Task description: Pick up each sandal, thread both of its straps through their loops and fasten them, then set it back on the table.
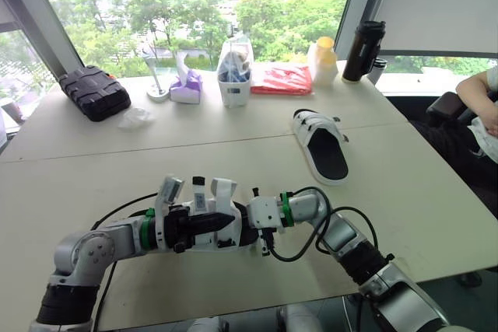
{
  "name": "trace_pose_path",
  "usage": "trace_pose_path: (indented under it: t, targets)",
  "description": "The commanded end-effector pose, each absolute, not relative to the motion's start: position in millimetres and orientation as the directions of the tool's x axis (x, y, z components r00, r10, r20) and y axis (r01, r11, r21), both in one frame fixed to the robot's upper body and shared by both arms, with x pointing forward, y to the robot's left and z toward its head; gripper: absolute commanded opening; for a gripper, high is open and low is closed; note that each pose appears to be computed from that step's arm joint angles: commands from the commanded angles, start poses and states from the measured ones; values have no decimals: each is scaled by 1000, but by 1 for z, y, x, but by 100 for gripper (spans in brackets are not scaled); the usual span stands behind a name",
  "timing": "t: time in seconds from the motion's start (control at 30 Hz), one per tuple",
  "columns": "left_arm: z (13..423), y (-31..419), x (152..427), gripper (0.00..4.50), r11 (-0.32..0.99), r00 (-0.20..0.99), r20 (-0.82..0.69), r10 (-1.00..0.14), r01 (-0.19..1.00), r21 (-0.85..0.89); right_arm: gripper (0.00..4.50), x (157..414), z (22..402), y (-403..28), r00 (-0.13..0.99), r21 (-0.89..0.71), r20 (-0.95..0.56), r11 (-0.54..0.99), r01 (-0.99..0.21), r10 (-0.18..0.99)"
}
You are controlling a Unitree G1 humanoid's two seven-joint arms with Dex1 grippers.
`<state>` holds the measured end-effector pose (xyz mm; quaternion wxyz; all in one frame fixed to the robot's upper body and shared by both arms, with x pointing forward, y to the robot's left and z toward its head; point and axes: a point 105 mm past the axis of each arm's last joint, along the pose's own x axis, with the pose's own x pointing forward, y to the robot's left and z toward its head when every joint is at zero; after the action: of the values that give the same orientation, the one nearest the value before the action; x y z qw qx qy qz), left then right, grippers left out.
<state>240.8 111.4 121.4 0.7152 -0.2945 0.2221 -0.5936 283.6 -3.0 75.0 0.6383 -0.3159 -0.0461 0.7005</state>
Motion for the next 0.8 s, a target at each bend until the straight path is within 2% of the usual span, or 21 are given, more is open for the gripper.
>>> trace_pose_path:
  t: [0.03,0.37,0.53,0.63,0.8]
  targets:
    - [118,92,227,4,56,101,30,-994,742,-668,0,276,50,-3,-14,-403,-458,-221,-888,889]
    - [99,93,232,4,141,143,-39,-989,829,-541,0,276,50,-3,-12,-406,-457,-221,-887,889]
    - [95,94,231,4,139,136,-42,-990,847,-513,0,276,50,-3,-13,-406,-457,-222,-887,889]
    - [94,94,239,4,186,188,-38,-981,885,-427,0,275,50,-1,-17,-405,-456,-224,-886,890]
    - [93,92,240,4,193,205,-15,-979,890,-413,0,274,50,-1,-19,-405,-456,-226,-886,890]
